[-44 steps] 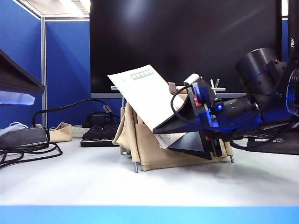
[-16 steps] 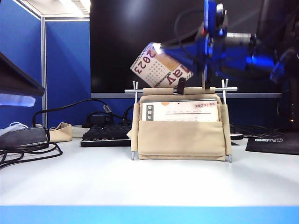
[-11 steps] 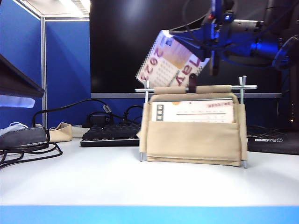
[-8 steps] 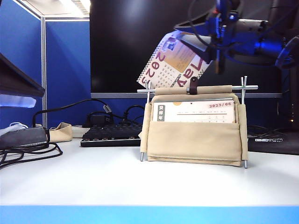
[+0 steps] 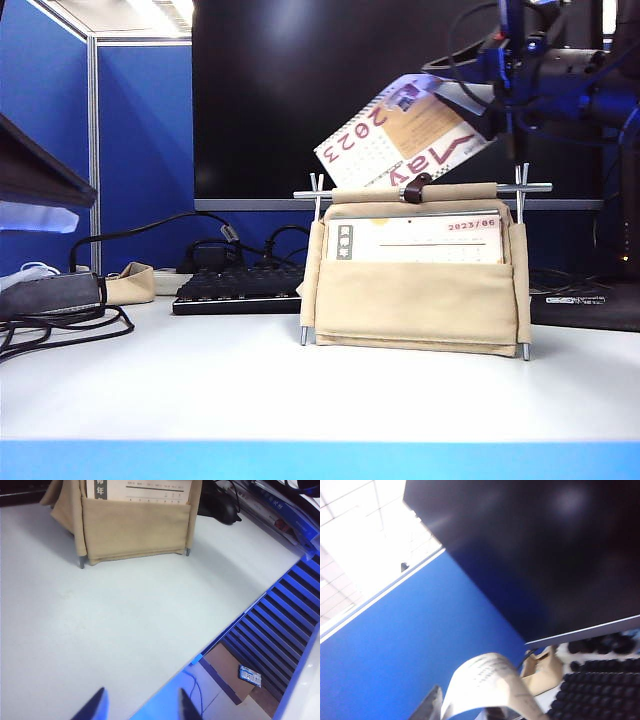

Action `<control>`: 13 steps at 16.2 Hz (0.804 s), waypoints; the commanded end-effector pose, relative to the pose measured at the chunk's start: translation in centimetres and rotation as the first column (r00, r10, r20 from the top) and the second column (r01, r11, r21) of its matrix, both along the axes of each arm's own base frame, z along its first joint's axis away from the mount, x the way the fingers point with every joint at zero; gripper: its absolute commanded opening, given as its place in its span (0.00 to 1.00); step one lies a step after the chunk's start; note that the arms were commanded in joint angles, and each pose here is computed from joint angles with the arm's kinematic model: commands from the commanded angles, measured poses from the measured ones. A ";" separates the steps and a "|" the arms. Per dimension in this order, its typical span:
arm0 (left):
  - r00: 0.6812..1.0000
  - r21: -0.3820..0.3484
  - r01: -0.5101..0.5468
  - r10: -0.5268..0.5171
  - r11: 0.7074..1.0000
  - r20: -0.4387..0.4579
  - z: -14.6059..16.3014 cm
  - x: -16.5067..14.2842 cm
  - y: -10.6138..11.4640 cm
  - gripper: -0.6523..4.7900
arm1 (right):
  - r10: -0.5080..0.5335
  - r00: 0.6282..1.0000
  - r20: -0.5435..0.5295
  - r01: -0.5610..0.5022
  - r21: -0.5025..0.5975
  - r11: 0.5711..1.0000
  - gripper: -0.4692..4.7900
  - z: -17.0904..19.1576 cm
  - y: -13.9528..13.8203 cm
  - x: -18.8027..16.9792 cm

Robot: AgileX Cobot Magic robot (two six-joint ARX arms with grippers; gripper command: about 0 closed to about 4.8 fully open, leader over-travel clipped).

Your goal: Turn one page of the calendar.

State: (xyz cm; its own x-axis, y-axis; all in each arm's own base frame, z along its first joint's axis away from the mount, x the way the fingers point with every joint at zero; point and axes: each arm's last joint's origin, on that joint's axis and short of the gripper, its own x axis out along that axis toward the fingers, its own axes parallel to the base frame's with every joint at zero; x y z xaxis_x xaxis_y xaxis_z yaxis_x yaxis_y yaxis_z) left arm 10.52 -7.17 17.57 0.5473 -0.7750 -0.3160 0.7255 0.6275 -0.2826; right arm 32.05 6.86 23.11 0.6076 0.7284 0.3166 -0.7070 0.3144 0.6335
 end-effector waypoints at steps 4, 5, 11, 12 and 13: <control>1.000 -0.004 0.005 -0.006 1.000 -0.012 0.0 0.0 0.0 0.46 | -0.107 0.994 0.010 0.107 0.003 0.994 0.30 0.3 -3.4 0.5; 1.000 -0.003 0.006 -0.006 1.000 -0.015 0.0 0.0 0.0 0.46 | -0.118 0.993 -0.007 0.118 -0.001 0.993 0.30 0.1 -3.7 0.6; 1.000 -0.040 -0.002 0.003 0.999 0.028 0.6 0.1 -0.1 0.45 | -0.116 0.989 0.090 0.122 -0.068 0.990 0.26 0.9 -5.8 0.2; 0.997 -0.085 -0.004 0.010 0.996 0.074 1.2 0.3 -0.2 0.39 | -0.135 0.981 0.138 0.146 -0.069 0.987 0.24 2.3 -6.6 -0.5; 0.993 -0.112 -0.001 0.014 0.994 0.115 2.1 0.4 -0.2 0.20 | -0.135 0.972 0.191 0.152 -0.077 0.985 0.22 4.2 -7.2 -1.7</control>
